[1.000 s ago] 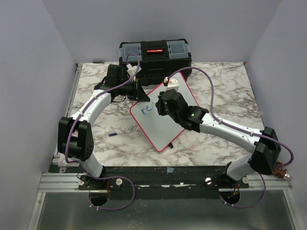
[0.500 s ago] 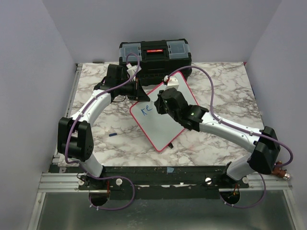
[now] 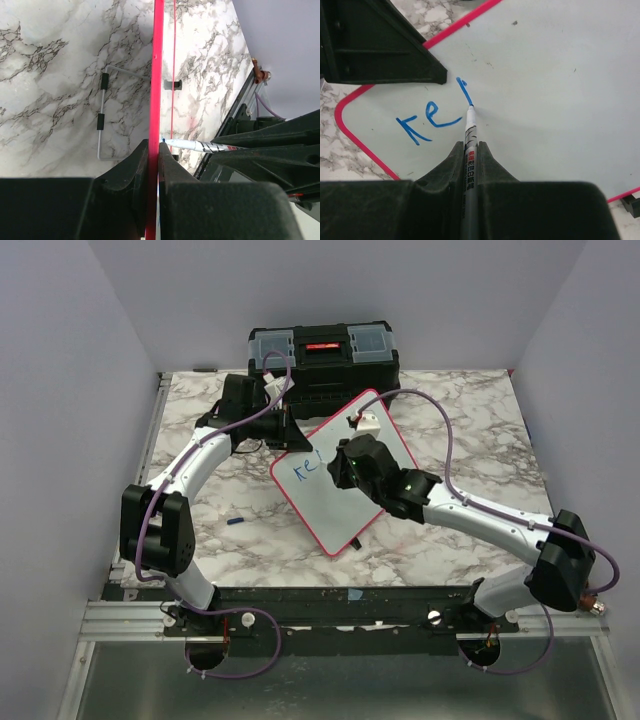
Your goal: Write a sentence on the whiteboard
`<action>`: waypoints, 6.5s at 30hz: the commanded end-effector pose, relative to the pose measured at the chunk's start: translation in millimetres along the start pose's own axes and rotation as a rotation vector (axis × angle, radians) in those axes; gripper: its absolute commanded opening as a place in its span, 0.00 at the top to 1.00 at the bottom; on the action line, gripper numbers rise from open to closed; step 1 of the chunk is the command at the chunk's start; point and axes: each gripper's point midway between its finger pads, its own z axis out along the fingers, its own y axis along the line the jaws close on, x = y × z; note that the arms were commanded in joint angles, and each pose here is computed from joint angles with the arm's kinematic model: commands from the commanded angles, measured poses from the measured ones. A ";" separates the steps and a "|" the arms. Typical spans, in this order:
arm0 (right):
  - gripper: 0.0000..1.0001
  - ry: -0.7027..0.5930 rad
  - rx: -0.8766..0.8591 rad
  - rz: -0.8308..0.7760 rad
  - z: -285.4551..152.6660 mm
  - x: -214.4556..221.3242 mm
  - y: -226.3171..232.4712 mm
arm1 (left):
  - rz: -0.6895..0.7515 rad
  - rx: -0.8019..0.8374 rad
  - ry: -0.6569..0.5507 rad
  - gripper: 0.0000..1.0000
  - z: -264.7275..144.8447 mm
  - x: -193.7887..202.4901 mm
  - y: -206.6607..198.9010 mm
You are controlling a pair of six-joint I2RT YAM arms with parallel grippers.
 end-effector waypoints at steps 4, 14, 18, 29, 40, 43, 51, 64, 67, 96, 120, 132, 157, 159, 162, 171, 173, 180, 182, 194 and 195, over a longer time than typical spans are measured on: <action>0.99 0.102 -0.004 0.016 -17.4 30.6 -13.5 | 0.112 0.039 -0.065 1.00 -9.2 -20.0 -23.9; 0.99 0.013 -0.026 0.038 -30.7 -10.4 -2.7 | 0.112 0.039 -0.064 1.00 -9.8 -19.6 -24.7; 0.99 -0.018 -0.020 0.036 -26.3 -21.3 1.0 | 0.116 0.038 -0.066 1.00 -10.5 -20.1 -25.4; 0.99 -0.058 0.006 0.030 -5.3 -34.9 9.8 | 0.121 0.042 -0.067 1.00 -11.5 -19.9 -27.9; 0.99 -0.066 0.077 0.016 7.3 -31.5 0.0 | 0.127 0.043 -0.068 1.00 -11.4 -20.7 -28.0; 0.99 -0.070 0.097 0.014 7.8 -32.5 -4.2 | 0.128 0.045 -0.068 1.00 -11.4 -21.0 -28.3; 0.99 -0.056 0.122 0.012 12.0 -27.4 -10.6 | 0.129 0.046 -0.069 1.00 -11.8 -21.2 -28.9; 0.99 -0.011 0.092 0.029 5.2 -12.8 -11.4 | 0.128 0.043 -0.069 1.00 -12.1 -20.8 -28.7; 0.99 0.003 0.086 0.033 3.6 -7.7 -12.1 | 0.128 0.042 -0.069 1.00 -12.0 -20.7 -28.5; 0.99 -0.194 -0.169 0.112 -33.2 -47.0 16.5 | 0.129 0.041 -0.071 1.00 -13.0 -20.9 -29.5; 0.99 -0.154 0.086 0.017 -10.6 -44.1 -18.1 | 0.131 0.043 -0.072 1.00 -13.3 -21.3 -30.3; 0.99 -0.152 0.086 0.013 -12.9 -45.8 -19.3 | 0.133 0.046 -0.072 1.00 -12.6 -22.4 -30.2; 0.99 -0.120 0.063 0.010 -18.7 -39.8 -21.8 | 0.140 0.048 -0.079 1.00 -9.5 -28.6 -28.3; 0.99 -0.115 0.056 0.008 -19.3 -39.6 -20.1 | 0.145 0.044 -0.083 1.00 -10.2 -30.2 -28.8; 0.99 -0.112 0.035 0.009 -21.3 -41.3 -16.5 | 0.150 0.042 -0.082 1.00 -10.5 -30.2 -28.5; 0.99 -0.053 -0.127 0.000 -26.7 -30.0 10.1 | 0.143 0.049 -0.077 1.00 -8.6 -27.6 -27.1; 0.99 -0.035 -0.145 -0.006 -24.1 -25.2 13.8 | 0.143 0.049 -0.078 1.00 -8.5 -27.3 -26.8; 0.99 -0.011 -0.196 -0.002 -17.0 -21.0 28.0 | 0.142 0.049 -0.076 1.00 -8.6 -25.8 -26.5; 0.99 0.000 -0.202 -0.003 -13.6 -18.8 30.6 | 0.142 0.049 -0.075 1.00 -8.5 -25.3 -26.1; 0.99 0.007 -0.125 0.007 -3.6 -13.2 19.0 | 0.145 0.051 -0.077 1.00 -9.2 -25.8 -27.4; 0.99 0.005 -0.109 0.007 -3.0 -12.9 15.8 | 0.145 0.050 -0.078 1.00 -9.2 -25.8 -27.3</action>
